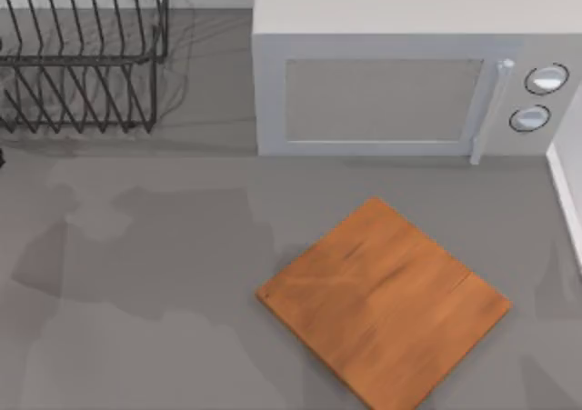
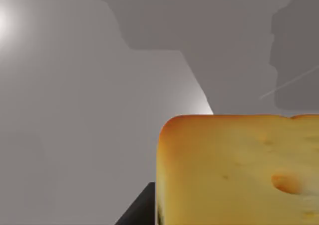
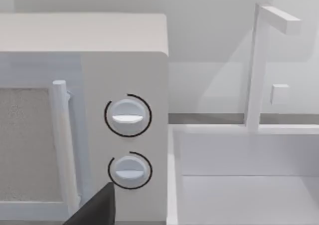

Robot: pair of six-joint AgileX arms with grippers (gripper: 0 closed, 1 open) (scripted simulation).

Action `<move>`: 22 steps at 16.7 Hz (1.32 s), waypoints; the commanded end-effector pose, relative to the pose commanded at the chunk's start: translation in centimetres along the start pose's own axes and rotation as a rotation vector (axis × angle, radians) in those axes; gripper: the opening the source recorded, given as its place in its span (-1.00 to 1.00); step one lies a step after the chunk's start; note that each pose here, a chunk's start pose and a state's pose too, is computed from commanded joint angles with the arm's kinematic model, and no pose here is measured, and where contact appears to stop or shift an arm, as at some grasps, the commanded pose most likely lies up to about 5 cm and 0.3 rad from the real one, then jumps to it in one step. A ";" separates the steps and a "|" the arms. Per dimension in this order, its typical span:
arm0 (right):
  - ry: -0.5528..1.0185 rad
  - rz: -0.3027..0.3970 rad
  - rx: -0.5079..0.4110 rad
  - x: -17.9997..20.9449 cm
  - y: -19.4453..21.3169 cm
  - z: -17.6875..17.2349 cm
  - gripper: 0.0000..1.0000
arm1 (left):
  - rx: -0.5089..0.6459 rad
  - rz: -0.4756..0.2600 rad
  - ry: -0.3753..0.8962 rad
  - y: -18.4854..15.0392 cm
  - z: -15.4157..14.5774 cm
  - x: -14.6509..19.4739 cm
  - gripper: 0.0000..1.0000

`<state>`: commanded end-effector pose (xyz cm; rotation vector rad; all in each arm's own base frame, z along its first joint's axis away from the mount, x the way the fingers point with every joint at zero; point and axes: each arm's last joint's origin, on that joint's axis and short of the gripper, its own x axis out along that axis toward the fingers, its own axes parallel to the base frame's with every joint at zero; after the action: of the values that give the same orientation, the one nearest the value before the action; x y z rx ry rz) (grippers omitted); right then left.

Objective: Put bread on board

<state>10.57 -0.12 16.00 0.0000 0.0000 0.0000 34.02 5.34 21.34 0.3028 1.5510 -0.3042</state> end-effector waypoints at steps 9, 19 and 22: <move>0.000 0.000 0.000 0.0 0.0 0.0 1.00 | 0.475 -0.013 -0.061 -3.4 2.7 -1.3 -1.00; 0.000 0.000 0.000 0.0 0.0 0.0 1.00 | 1.906 -0.348 -0.033 -16.4 7.4 3.7 -1.00; 0.000 0.000 0.000 0.0 0.0 0.0 1.00 | 2.370 -0.507 -0.065 -21.2 7.8 5.6 -1.00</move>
<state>10.57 -0.12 16.00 0.0000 0.0000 0.0000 33.22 -17.19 15.77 1.5957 0.3767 -2.4177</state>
